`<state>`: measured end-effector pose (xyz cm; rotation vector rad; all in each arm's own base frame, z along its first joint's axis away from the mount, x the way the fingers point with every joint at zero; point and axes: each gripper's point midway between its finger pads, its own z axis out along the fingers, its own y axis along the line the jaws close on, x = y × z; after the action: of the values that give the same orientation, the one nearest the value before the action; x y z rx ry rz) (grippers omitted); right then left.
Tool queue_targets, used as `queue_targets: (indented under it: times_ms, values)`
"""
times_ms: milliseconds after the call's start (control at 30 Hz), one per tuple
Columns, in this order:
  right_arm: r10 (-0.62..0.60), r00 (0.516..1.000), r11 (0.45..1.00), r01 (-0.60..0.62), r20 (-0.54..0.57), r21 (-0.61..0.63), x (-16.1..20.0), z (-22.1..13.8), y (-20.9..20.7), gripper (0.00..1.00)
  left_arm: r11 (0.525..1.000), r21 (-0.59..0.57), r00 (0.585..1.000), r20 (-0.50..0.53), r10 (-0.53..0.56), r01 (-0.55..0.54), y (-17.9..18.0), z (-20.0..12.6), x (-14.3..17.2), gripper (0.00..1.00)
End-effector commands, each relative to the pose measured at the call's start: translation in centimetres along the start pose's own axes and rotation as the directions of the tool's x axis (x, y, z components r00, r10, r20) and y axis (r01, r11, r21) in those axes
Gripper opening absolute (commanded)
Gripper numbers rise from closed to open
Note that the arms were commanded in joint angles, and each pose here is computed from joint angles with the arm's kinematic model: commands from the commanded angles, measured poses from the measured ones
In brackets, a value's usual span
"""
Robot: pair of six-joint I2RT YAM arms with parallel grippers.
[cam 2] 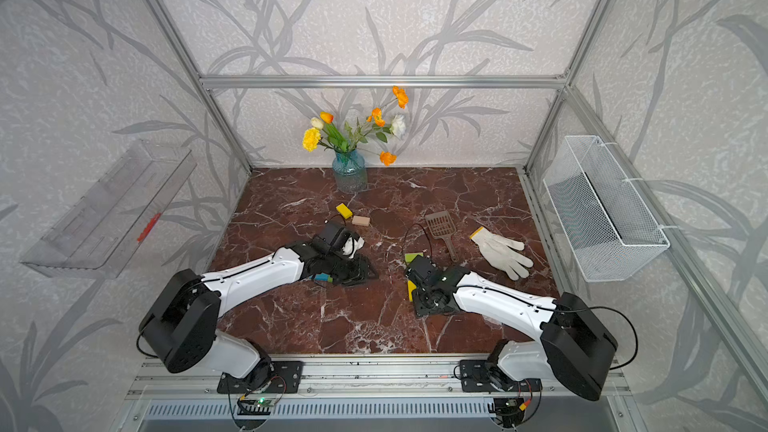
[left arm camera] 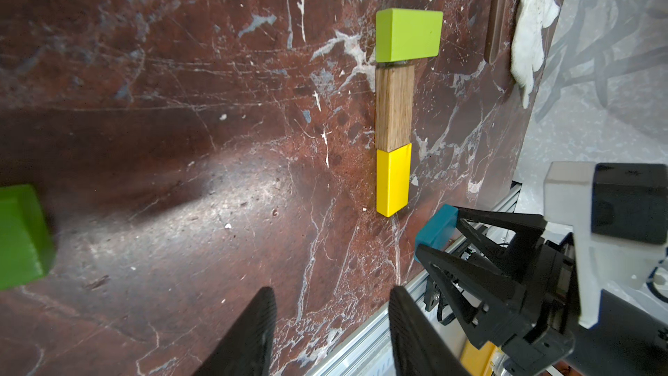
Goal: Assemble the letter c with building blocks
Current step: Assemble the building block at the center of the board.
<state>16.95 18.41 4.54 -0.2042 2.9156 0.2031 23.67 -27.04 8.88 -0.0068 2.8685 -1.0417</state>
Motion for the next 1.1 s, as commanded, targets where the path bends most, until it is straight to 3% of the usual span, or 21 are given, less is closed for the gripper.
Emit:
queue_targets:
  times_ms: [0, 533, 1067]
  values:
    - [0.004, 0.999, 1.000, -0.004, 0.039, -0.004, -0.5, 0.3, 0.5, 0.60, 0.999, 0.040, 1.000, 0.014, 0.016, -0.017, -1.0, -0.5, 0.0, 0.51]
    - [0.029, 0.999, 0.999, -0.028, 0.039, -0.018, 0.5, 1.5, 0.4, 0.61, 0.981, 0.184, 0.998, -0.016, 0.066, -0.062, -3.0, -1.5, 1.6, 0.51]
    - [0.052, 0.996, 0.998, -0.050, 0.067, -0.033, 0.2, 2.1, 1.3, 0.62, 0.983, 0.176, 0.997, -0.052, 0.054, -0.044, -2.2, -1.3, 2.7, 0.51]
